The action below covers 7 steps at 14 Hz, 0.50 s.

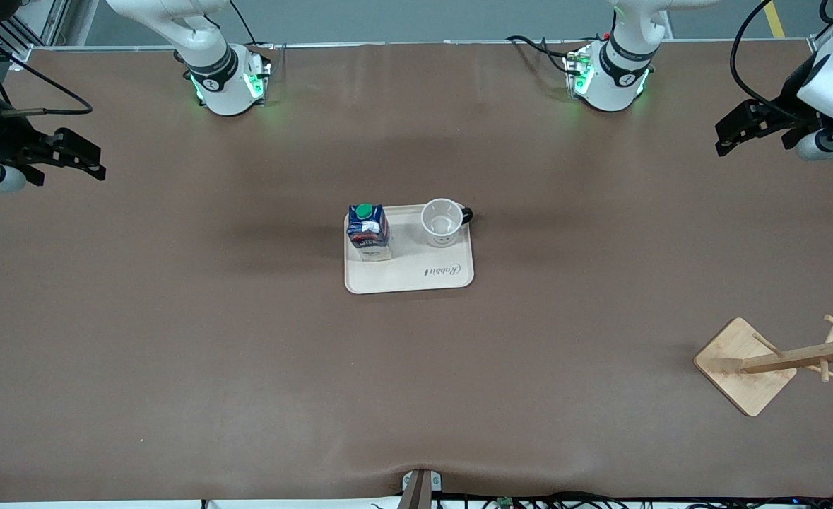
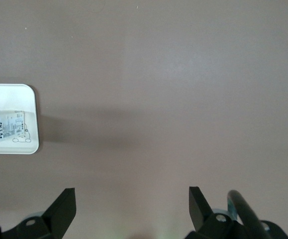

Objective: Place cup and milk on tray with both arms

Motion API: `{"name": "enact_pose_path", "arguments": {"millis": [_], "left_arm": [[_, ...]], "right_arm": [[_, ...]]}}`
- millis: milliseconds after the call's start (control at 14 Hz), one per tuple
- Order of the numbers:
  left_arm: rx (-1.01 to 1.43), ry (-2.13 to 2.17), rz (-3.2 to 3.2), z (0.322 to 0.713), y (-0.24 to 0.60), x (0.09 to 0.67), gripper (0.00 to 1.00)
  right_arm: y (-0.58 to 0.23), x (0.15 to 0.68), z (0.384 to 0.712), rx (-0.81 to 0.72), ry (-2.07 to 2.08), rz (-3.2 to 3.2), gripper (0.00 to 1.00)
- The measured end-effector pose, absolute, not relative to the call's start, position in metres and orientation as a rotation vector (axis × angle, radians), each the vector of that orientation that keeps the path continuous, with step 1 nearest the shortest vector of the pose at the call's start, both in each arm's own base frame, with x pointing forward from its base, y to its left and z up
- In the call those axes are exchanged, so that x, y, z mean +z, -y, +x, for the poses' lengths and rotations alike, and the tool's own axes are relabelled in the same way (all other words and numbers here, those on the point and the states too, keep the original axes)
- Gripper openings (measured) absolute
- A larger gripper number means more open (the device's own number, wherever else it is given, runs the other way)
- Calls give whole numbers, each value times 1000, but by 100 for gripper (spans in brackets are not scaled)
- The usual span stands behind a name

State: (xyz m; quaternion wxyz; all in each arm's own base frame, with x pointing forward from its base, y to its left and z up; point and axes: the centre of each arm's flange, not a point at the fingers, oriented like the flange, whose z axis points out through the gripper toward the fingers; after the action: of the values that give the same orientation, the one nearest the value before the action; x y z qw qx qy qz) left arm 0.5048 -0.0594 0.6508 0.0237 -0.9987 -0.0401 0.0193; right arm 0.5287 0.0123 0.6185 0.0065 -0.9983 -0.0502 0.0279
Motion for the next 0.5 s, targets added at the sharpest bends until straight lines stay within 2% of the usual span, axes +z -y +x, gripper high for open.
{"name": "enact_pose_path", "arguments": {"millis": [500], "left_arm": [[52,134,-3092,506,56,651,100]], "right_arm": [[15,616,533,70,340,-3113,100]]}}
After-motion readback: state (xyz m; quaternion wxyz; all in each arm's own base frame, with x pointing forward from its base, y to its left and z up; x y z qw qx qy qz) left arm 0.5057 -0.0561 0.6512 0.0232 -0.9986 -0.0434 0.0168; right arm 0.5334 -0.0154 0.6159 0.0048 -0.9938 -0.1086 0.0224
